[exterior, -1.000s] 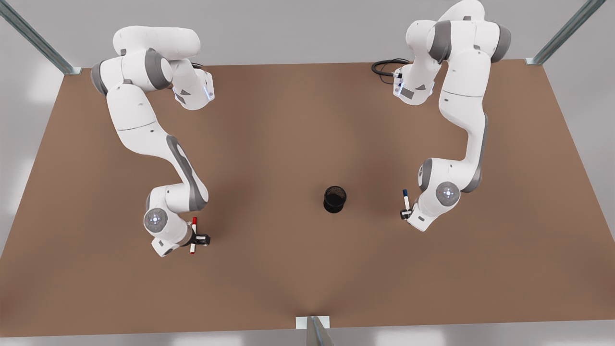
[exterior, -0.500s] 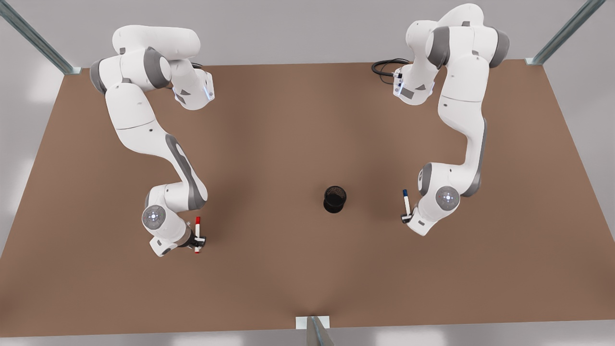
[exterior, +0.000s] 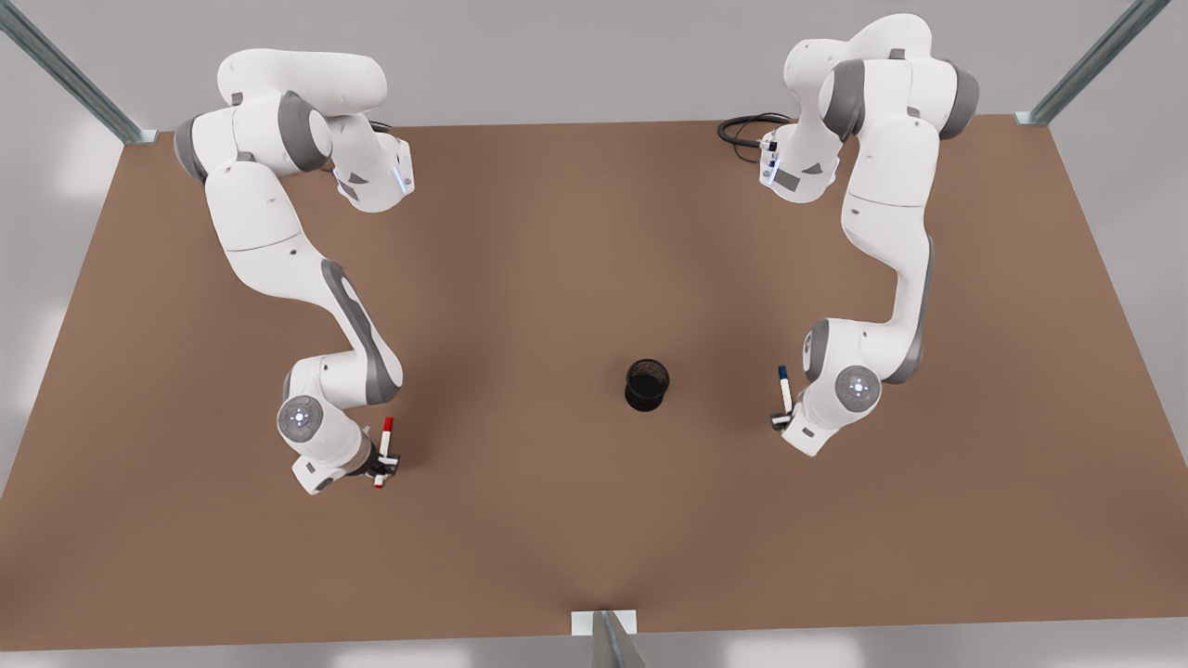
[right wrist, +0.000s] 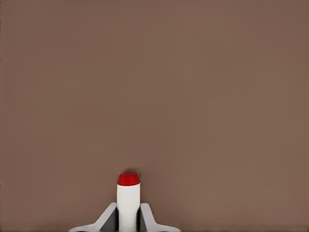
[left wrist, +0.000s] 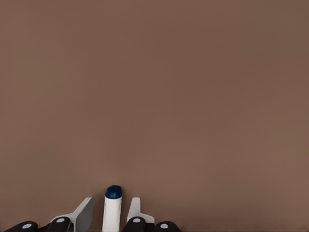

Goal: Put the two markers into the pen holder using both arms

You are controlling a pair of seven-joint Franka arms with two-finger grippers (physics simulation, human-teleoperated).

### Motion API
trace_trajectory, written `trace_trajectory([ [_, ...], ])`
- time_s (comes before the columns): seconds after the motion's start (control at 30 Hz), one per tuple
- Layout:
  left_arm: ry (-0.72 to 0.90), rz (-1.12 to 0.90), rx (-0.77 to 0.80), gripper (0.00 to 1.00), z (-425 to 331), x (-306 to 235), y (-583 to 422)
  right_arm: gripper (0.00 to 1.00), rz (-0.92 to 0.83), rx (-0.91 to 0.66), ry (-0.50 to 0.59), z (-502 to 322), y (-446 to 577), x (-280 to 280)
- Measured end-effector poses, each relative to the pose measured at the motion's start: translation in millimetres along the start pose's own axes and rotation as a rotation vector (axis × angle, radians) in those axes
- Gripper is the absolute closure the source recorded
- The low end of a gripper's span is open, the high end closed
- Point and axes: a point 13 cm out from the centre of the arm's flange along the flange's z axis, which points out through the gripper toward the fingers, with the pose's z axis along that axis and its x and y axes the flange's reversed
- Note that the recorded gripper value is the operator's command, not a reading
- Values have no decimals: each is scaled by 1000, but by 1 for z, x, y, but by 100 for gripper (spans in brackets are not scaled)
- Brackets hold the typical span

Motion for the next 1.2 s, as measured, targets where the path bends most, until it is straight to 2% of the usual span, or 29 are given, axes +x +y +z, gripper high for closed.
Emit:
trace_trajectory([
  [0.13,2,-1,0,55,0,1,0,70,-4,-3,1,-1,2,1],
  [0.33,3,-4,0,60,1,1,1,71,-15,-9,-35,-22,10,-13],
  [0.63,4,-3,0,63,1,1,0,71,-142,-152,-200,-133,139,-36],
  [0.9,7,-6,0,66,3,2,0,71,-387,-328,-523,-239,353,-32],
  [1.2,10,-10,-2,69,6,3,-1,70,-540,-579,-784,-280,531,45],
])
